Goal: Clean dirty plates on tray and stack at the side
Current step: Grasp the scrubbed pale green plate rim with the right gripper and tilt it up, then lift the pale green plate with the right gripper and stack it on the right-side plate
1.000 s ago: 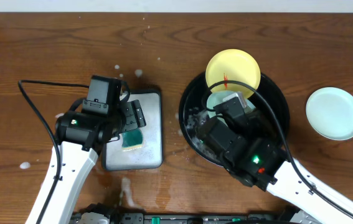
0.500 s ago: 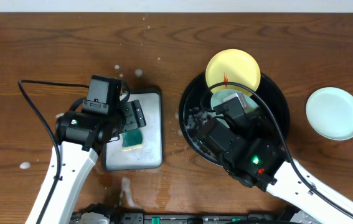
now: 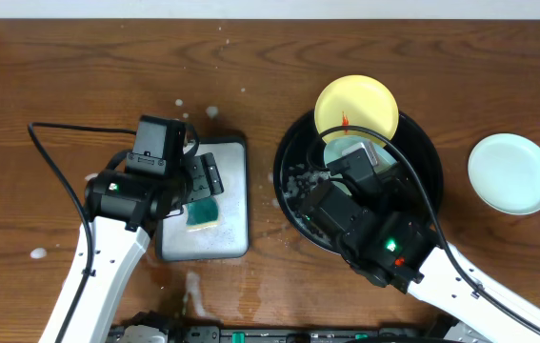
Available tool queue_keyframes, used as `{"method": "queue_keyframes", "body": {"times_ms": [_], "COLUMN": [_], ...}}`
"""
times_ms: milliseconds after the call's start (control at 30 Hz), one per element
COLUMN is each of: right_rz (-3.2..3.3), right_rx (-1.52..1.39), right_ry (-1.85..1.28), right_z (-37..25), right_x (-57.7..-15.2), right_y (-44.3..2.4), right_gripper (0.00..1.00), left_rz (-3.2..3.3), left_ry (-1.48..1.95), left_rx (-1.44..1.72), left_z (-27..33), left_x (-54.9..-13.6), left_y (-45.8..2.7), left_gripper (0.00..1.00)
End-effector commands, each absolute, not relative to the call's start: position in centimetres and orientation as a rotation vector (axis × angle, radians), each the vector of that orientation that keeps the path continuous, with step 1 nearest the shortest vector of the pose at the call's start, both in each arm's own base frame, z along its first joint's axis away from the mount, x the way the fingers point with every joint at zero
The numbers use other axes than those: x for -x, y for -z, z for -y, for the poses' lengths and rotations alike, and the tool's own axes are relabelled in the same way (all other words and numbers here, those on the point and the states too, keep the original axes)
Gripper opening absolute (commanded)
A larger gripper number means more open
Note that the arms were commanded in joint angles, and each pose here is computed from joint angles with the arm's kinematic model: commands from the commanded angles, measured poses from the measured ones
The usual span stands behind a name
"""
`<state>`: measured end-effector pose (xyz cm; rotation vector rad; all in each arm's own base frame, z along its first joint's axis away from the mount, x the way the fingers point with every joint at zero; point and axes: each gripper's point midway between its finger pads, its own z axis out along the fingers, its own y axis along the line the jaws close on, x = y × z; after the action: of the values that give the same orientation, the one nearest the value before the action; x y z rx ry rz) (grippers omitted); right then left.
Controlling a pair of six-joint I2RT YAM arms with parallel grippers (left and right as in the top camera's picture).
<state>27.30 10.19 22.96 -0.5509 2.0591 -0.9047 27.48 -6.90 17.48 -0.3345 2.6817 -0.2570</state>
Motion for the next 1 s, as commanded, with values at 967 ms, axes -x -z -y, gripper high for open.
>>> {"method": "queue_keyframes", "body": {"times_ms": [967], "right_rz": [-2.026], "right_rx": [0.504], "right_ry": [0.91], "right_z": [-9.98], "right_x": [-27.27], "right_y": [-23.93], "right_gripper": [0.01], "left_rz": [-2.68], "left_ry": [0.264], "left_rx": [0.328], "left_z": [6.93], "left_x": [-27.52], "left_y": [-17.74], "left_gripper": [0.84]}}
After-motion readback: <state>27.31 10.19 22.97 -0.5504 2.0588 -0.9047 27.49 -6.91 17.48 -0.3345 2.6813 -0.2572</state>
